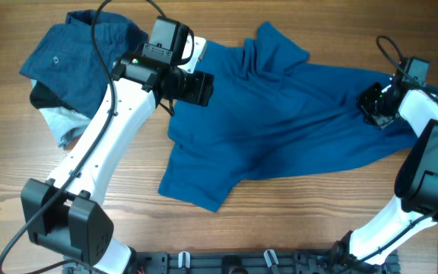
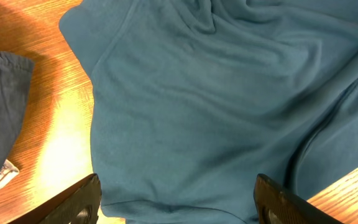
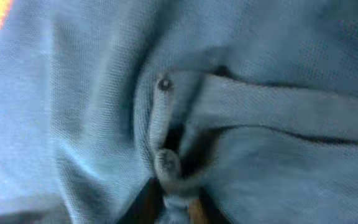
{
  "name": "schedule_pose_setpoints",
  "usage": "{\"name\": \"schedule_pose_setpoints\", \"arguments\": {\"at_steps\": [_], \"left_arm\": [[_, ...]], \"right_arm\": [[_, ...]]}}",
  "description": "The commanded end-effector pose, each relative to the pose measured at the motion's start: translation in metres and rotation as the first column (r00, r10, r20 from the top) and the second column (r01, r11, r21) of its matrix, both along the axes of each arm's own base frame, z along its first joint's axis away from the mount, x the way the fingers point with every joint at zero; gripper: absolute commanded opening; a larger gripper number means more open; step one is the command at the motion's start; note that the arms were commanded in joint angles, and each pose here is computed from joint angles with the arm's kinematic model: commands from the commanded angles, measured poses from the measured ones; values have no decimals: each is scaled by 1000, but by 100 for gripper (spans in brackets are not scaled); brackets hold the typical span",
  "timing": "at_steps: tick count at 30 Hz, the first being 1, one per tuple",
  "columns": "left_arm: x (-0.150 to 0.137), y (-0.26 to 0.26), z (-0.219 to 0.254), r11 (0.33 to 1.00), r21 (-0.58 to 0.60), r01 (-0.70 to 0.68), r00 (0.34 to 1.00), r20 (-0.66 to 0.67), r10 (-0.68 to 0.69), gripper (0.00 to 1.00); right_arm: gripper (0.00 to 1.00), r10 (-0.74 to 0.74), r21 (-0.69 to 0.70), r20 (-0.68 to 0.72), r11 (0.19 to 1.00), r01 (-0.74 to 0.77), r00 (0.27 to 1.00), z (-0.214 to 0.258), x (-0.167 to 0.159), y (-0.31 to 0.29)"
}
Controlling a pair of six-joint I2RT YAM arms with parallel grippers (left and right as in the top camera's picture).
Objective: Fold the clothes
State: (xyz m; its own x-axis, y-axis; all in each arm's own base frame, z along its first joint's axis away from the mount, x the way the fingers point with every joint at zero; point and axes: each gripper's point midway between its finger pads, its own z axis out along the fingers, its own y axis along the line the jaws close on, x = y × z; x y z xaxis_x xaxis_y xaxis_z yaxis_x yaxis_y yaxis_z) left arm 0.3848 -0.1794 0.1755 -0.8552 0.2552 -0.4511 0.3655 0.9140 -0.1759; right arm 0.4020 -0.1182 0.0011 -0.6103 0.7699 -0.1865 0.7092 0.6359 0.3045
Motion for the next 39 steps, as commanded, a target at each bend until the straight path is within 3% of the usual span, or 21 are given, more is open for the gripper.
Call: {"name": "schedule_pose_setpoints", "arguments": {"at_steps": [1, 6, 7, 8, 11, 13, 15, 17, 20, 23, 24, 26, 27, 35, 39], "left_arm": [[0, 2, 12, 1000, -13, -12, 1000, 25, 13, 79], [0, 2, 12, 1000, -13, -12, 1000, 26, 12, 78], [0, 2, 12, 1000, -13, -12, 1000, 26, 12, 78], [0, 2, 12, 1000, -13, -12, 1000, 26, 12, 78], [0, 2, 12, 1000, -13, -12, 1000, 26, 12, 78], [0, 2, 12, 1000, -13, -12, 1000, 26, 12, 78], [0, 2, 12, 1000, -13, -12, 1000, 26, 12, 78], [0, 2, 12, 1000, -13, -12, 1000, 26, 12, 78], [0, 2, 12, 1000, -13, -12, 1000, 26, 12, 78], [0, 2, 12, 1000, -13, -12, 1000, 26, 12, 78], [0, 2, 12, 1000, -13, -12, 1000, 26, 12, 78], [0, 2, 12, 1000, -13, -12, 1000, 25, 12, 78], [-1, 2, 12, 1000, -12, -12, 1000, 23, 12, 78], [-1, 2, 12, 1000, -7, -5, 1000, 23, 5, 79], [-1, 2, 11, 1000, -7, -5, 1000, 22, 5, 80]], "right_arm": [[4, -16, -11, -56, 1000, 16, 998, -1, -13, -12], [4, -17, -53, -7, 998, 17, 1000, 55, -31, -26], [6, -8, -71, 20, 997, 9, 1000, 71, -34, -29], [13, -1, -86, 38, 996, 5, 999, 81, -35, -29], [15, 10, -91, 37, 996, -7, 999, 91, -42, -26], [49, 9, -90, 14, 996, -8, 1000, 87, -46, -25], [62, 7, -91, 8, 996, -6, 1000, 85, -47, -26], [66, -24, -117, -5, 993, 24, 1000, 76, -49, -32], [64, -53, -108, -14, 993, 51, 998, 54, -45, -35], [53, -43, -60, -34, 997, 41, 998, 27, -39, -31], [46, -30, -21, -36, 999, 29, 999, 19, -36, -25], [11, -23, 8, -45, 1000, 23, 999, 10, -36, -21], [4, -25, 6, -46, 1000, 25, 999, 14, -38, -22], [4, -108, -65, 15, 992, 109, 994, 94, -77, -51], [4, -215, -216, -194, 961, 172, 957, 101, -143, -69]]}}
